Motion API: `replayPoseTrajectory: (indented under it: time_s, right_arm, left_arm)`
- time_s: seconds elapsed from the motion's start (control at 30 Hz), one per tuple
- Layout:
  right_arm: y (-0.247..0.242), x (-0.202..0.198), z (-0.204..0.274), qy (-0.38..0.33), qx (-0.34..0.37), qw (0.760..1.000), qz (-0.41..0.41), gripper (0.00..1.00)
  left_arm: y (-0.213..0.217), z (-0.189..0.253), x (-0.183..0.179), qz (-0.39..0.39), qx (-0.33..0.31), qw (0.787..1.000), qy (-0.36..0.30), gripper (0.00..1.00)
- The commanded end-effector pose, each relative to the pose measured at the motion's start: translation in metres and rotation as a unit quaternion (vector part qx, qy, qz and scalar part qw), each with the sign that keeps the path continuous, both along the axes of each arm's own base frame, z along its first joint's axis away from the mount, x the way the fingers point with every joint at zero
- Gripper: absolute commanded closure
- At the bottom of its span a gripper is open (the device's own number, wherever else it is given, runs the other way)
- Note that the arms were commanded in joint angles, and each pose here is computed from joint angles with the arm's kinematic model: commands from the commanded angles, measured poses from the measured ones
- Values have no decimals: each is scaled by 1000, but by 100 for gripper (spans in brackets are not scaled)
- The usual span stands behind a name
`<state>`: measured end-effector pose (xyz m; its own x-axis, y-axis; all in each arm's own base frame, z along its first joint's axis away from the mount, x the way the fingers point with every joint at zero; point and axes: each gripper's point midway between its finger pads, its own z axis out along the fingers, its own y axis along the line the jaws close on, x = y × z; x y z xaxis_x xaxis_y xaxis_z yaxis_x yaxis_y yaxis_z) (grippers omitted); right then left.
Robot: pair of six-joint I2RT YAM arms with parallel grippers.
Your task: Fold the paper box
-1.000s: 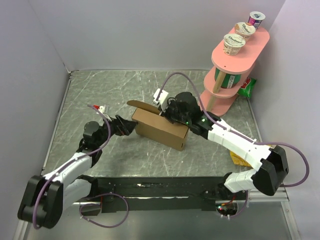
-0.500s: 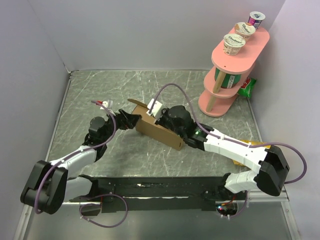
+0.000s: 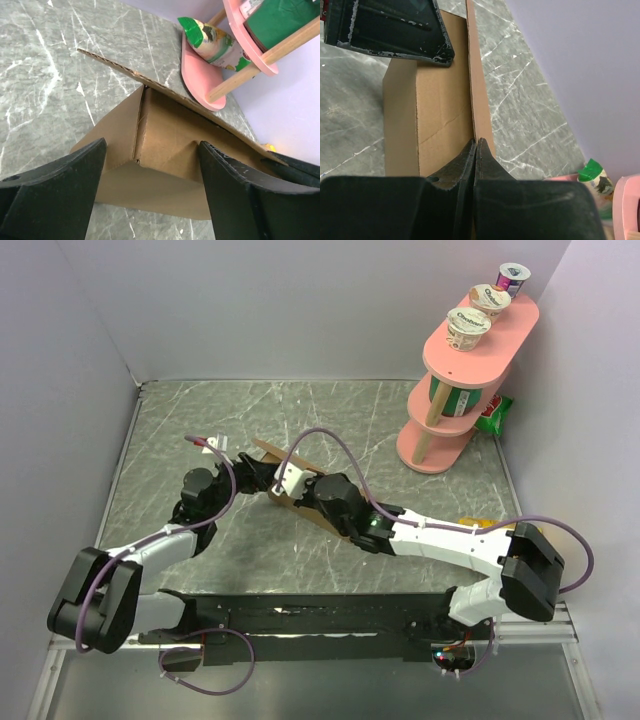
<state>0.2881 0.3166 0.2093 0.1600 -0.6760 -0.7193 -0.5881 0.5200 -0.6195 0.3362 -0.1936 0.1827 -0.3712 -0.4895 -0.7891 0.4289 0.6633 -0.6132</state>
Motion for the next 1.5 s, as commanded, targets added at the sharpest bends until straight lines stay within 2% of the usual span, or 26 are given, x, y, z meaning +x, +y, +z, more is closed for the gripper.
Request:
replayPoseTrajectory:
  time_s: [0.0, 0.07, 0.1, 0.43, 0.53, 0.7, 0.83, 0.97, 1.07, 1.1, 1.37, 1.47]
  right_arm:
    - [-23, -33, -105, 117, -124, 985, 12, 100]
    - [-23, -34, -107, 122, -109, 986, 9, 100]
    - [-25, -32, -104, 121, -101, 987, 5, 100]
    - [-30, -13, -68, 151, -9, 988, 33, 100]
    - [-31, -19, -49, 180, 10, 982, 58, 100]
    - [-37, -24, -12, 193, 53, 976, 89, 100]
    - [-45, -17, -8, 206, 61, 972, 92, 100]
    - [-44, -14, -7, 216, 74, 968, 104, 100]
    - [-44, -12, -5, 219, 77, 967, 109, 100]
    - [-44, -11, -6, 220, 76, 966, 109, 100]
    - [-44, -7, -8, 243, 78, 959, 120, 100]
    - [-47, -2, -9, 256, 77, 956, 122, 100]
  left_arm:
    - [8, 34, 1, 16, -5, 999, -44, 15]
    - [17, 30, -2, 25, 2, 999, -37, 9]
    - [21, 39, -8, 27, 2, 998, -51, 1]
    - [50, 35, -48, 48, 40, 995, -80, 4]
    - [47, 44, -54, 33, 45, 995, -86, 3]
    - [55, 69, -64, 49, 44, 991, -116, 3]
    - [53, 78, -68, 35, 51, 986, -154, 1]
    - [39, 82, -68, -12, 78, 976, -202, 5]
    - [23, 83, -67, -65, 102, 964, -238, 4]
    - [20, 75, -61, -71, 114, 964, -228, 1]
    - [27, 84, -32, -61, 189, 942, -270, 4]
    - [37, 76, -21, -66, 193, 945, -257, 4]
